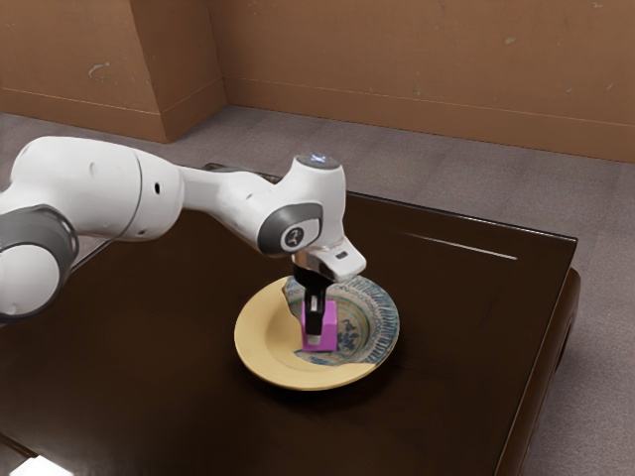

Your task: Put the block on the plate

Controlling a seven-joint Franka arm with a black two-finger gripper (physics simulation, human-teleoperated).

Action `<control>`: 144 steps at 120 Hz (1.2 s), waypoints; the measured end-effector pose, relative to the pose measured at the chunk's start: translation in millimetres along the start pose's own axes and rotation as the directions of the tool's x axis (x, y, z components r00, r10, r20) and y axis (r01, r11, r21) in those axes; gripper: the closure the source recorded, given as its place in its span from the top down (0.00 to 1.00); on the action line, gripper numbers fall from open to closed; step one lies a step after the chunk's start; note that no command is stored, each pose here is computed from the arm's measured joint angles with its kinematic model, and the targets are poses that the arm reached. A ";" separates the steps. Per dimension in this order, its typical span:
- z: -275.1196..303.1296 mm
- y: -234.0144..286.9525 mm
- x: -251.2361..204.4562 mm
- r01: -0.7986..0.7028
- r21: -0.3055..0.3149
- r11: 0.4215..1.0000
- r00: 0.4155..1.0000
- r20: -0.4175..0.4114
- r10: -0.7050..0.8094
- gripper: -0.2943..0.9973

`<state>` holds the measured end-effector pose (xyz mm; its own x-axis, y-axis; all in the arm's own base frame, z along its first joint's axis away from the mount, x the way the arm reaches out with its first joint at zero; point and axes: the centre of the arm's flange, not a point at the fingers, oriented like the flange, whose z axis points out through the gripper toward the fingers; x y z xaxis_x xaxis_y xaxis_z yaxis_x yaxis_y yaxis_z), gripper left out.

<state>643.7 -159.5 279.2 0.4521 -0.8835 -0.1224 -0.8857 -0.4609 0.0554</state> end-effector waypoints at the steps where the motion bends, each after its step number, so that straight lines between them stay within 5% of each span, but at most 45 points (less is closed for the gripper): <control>1: -0.4 0.0 0.1 0.001 0.000 1.000 1.000 -0.001 -0.001 0.60; 66: -96.7 -6.8 -20.6 0.096 0.088 0.991 0.994 -0.062 -0.091 0.76; 120: -235.2 -0.5 -111.0 0.318 0.143 0.937 0.945 -0.128 -0.301 0.77; 144: -264.5 -19.6 -192.2 0.539 0.119 0.834 0.841 -0.135 -0.524 0.77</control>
<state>602.0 -2.6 563.8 0.8584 -0.5129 0.0016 -0.5079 -0.8504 -0.1376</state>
